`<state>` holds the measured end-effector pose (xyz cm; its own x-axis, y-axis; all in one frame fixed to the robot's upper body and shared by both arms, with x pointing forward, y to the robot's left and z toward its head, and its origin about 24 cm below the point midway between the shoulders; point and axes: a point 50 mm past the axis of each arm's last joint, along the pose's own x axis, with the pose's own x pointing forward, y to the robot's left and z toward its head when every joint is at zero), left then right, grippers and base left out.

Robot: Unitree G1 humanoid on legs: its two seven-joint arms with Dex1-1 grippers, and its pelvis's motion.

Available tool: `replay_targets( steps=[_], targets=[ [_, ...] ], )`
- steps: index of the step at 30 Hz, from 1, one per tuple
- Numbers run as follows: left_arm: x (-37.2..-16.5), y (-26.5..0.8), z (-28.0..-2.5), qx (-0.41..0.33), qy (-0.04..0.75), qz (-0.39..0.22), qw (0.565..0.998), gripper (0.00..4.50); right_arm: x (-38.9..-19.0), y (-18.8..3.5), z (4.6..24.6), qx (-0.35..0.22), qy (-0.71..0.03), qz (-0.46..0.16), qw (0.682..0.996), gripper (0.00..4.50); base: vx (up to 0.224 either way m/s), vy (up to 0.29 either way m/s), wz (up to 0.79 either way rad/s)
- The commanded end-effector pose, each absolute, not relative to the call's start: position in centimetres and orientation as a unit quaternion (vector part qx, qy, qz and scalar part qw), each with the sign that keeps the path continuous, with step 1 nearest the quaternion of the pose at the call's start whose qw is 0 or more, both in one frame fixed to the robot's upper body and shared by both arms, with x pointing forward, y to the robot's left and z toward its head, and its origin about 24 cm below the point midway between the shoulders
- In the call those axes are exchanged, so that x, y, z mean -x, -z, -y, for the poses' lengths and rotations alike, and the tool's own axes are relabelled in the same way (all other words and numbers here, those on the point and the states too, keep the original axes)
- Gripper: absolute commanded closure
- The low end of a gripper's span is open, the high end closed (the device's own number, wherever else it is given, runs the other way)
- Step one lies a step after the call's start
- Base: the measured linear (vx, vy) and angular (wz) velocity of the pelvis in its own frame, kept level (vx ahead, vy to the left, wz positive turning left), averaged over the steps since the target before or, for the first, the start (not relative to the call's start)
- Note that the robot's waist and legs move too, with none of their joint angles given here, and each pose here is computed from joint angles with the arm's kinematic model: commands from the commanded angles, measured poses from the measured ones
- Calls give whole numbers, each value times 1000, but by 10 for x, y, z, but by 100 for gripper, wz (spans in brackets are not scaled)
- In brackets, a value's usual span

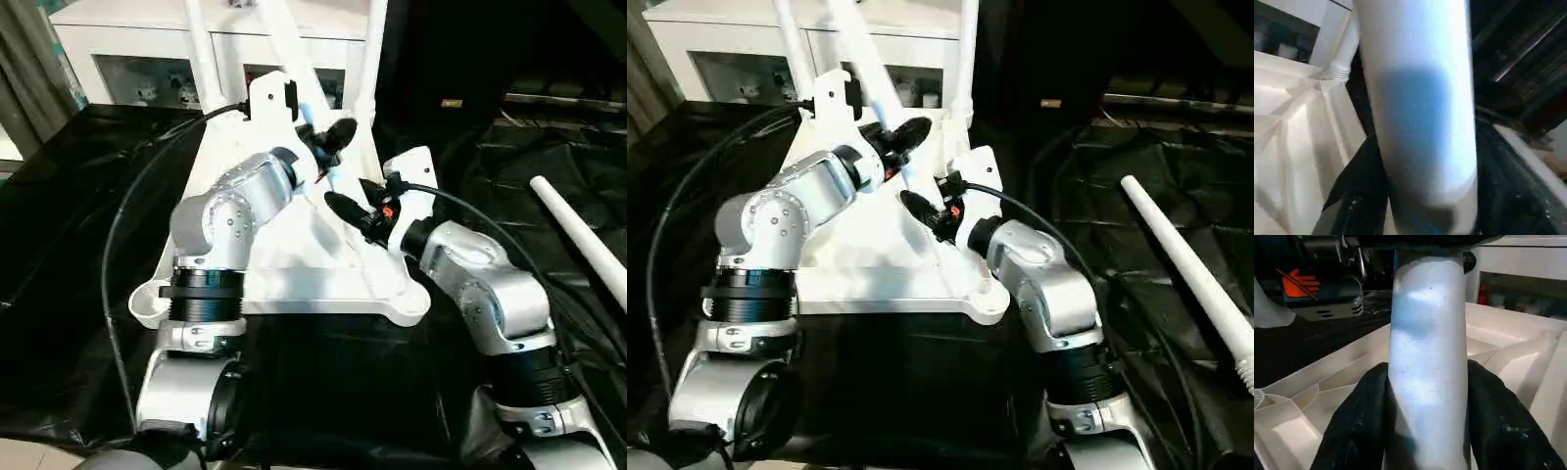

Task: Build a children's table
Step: Pick table leg

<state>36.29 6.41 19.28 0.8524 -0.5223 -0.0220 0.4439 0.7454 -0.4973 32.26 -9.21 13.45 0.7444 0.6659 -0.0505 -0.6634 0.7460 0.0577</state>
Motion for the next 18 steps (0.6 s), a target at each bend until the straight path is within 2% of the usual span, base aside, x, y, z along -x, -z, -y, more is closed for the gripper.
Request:
replay_targets(
  steps=[1,6,7,12,14,16,18],
  targets=[
    [-365,-197,-66,245,261,-76,930,250,-326,-145,95,-13,-348,-7,937,272,0,0,0],
    [-364,-200,-65,252,274,-71,925,263,-323,-149,93,-24,-369,5,929,272,0,0,0],
    [-364,-200,-64,252,278,-71,924,264,-322,-149,93,-27,-373,6,928,216,0,0,0],
    [-363,-205,-63,249,301,-62,918,267,-320,-150,97,-47,-389,3,920,195,0,0,0],
    [-362,-206,-63,245,309,-59,917,271,-320,-152,99,-53,-395,4,917,165,0,0,0],
    [-362,-207,-64,235,320,-55,916,271,-319,-156,106,-66,-406,2,911,156,0,0,0],
    [-361,-211,-66,215,348,-49,911,271,-312,-160,125,-93,-458,-28,884,133,0,0,0]
  ],
)
